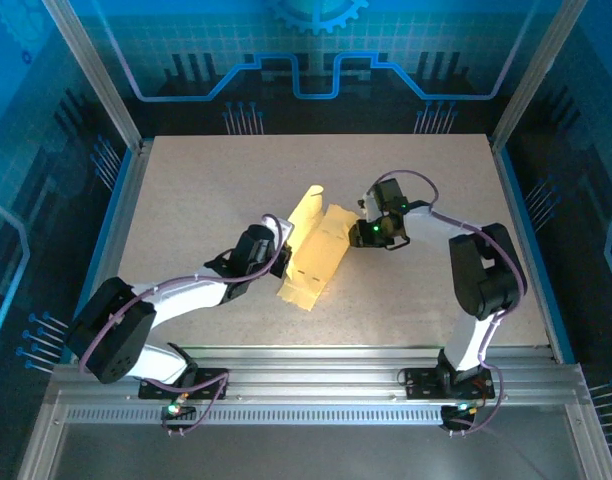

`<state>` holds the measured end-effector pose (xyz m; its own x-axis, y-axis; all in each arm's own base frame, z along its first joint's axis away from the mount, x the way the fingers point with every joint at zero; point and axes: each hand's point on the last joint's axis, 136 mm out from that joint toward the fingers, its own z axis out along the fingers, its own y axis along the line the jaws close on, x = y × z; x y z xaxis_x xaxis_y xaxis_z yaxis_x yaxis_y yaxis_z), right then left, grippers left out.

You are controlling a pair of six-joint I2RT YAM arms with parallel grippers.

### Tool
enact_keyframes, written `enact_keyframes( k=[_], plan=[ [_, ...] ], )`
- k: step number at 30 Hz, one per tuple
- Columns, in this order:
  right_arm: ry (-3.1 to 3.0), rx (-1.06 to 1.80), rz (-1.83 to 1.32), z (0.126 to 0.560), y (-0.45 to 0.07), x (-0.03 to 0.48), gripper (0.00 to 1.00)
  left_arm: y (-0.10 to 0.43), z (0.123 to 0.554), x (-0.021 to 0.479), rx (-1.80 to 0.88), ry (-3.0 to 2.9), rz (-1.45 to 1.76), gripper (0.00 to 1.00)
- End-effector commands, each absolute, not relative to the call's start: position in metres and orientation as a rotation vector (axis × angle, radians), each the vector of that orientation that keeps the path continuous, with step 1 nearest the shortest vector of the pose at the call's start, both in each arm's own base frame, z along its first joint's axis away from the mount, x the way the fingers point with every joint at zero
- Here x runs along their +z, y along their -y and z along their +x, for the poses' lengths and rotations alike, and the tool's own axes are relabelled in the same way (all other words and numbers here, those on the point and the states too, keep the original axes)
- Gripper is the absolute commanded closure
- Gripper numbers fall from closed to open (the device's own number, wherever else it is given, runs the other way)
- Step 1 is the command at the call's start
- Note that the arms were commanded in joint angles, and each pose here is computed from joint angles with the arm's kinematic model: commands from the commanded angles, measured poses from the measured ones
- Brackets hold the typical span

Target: Fold the paper box

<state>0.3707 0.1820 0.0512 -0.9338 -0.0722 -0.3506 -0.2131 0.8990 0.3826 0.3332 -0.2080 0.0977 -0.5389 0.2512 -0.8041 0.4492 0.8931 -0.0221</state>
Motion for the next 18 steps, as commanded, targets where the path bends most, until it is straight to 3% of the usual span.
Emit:
enact_keyframes(
  k=[1,9,18],
  plan=[
    [-2.66,0.637,-0.307,0.372,-0.185,0.066,0.67,0.215,0.331,0.093,-0.291,-2.176,0.61,0.97],
    [-2.662,0.492,-0.452,0.375,-0.177,0.061,0.66,0.22,0.332,0.093,-0.301,-2.166,0.645,0.96],
    [-2.634,0.418,-0.651,0.377,-0.197,0.061,0.88,0.228,0.331,0.106,-0.323,-2.133,0.669,0.96]
  ],
)
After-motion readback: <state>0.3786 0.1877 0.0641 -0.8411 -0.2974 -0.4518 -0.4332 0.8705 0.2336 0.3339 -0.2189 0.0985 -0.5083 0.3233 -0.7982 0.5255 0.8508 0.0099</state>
